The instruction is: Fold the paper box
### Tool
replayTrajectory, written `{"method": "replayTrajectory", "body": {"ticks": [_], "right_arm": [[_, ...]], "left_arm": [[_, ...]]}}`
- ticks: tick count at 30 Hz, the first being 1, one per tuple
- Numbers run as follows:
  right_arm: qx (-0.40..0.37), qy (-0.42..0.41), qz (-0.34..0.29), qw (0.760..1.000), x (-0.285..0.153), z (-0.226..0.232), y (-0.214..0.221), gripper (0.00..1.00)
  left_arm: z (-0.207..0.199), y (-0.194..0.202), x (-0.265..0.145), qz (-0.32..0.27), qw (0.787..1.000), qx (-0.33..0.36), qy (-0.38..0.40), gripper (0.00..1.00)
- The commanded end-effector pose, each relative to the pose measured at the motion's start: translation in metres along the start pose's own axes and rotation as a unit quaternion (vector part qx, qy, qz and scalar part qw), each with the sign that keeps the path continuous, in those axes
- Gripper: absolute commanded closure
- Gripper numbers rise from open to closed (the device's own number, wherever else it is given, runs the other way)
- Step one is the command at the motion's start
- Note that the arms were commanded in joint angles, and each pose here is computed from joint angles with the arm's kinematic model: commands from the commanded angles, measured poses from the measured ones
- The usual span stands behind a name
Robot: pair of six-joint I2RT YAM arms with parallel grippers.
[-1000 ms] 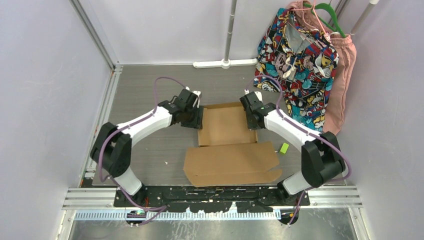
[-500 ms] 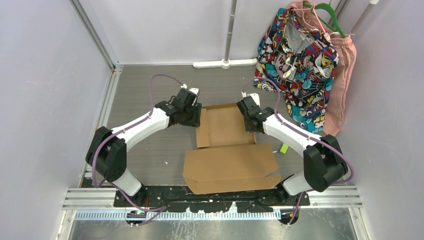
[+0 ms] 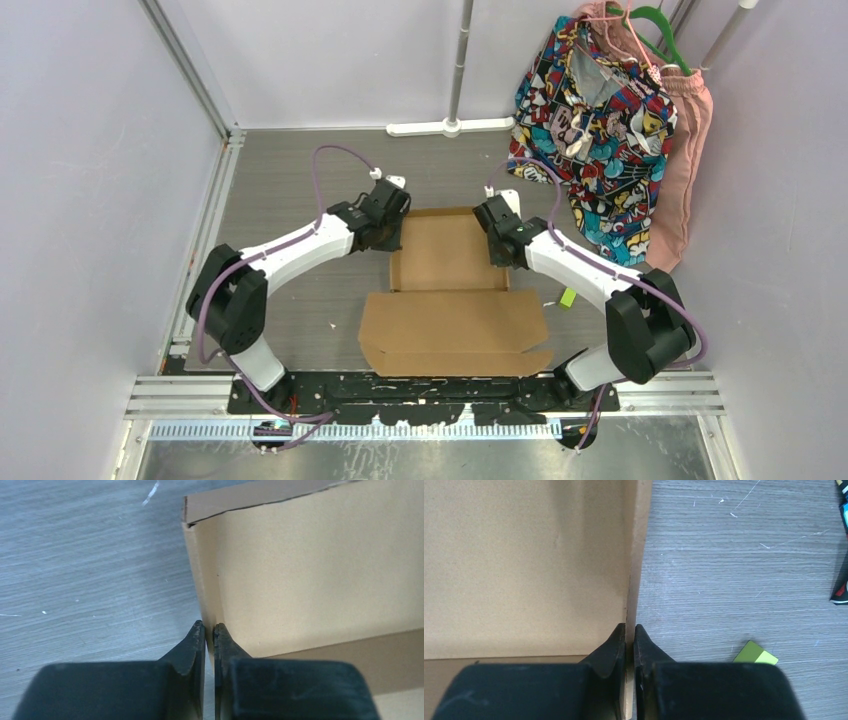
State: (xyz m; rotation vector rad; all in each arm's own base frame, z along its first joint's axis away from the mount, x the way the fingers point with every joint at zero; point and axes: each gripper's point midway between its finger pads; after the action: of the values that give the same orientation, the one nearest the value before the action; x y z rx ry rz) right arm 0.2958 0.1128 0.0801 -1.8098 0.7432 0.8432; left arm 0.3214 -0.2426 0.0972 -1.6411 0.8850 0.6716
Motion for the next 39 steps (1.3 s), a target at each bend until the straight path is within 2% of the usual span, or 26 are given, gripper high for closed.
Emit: {"method": "replayTrajectory", "body": {"ticks": [1,12,25,29,32,35,39], "right_arm": [[0.019,0.01,-0.021,1.0,0.0,-0.001,-0.008,0.99],[0.025,0.008,-0.019,0.999,0.005,0.002,-0.001,0.98],[0.026,0.001,-0.009,1.0,0.008,0.006,0.001,0.98],[0.024,-0.01,-0.007,1.0,0.008,0.011,0.0,0.96],[0.021,-0.016,-0.007,1.0,0.008,0.013,-0.004,0.86],[0.02,-0.023,-0.006,1.0,0.009,0.016,-0.008,0.78],[0.029,-0.027,-0.009,0.999,0.011,0.013,-0.016,0.75]], "left_arm": [[0.009,-0.021,-0.001,-0.049,0.996,0.022,-0.072,0.99],[0.036,-0.035,-0.009,-0.134,0.966,0.079,-0.205,1.0],[0.06,-0.05,-0.019,-0.176,0.936,0.101,-0.287,1.0],[0.053,-0.046,-0.017,-0.171,0.947,0.091,-0.256,1.0],[0.043,-0.043,-0.012,-0.144,0.961,0.088,-0.218,1.0],[0.036,-0.041,-0.009,-0.12,0.966,0.097,-0.208,1.0],[0.036,-0.035,-0.004,-0.109,0.968,0.1,-0.204,1.0]]}}
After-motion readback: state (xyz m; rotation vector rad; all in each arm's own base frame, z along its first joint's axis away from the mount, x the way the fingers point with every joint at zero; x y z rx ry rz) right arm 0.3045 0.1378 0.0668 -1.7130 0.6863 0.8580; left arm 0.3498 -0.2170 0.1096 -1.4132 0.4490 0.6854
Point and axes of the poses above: each gripper's point midway between its finger pads, its own x axis out along the fingers, its own z axis along the line the jaws close on, y = z × x, and after that the axes turned 14 degrees about -x, right-handed
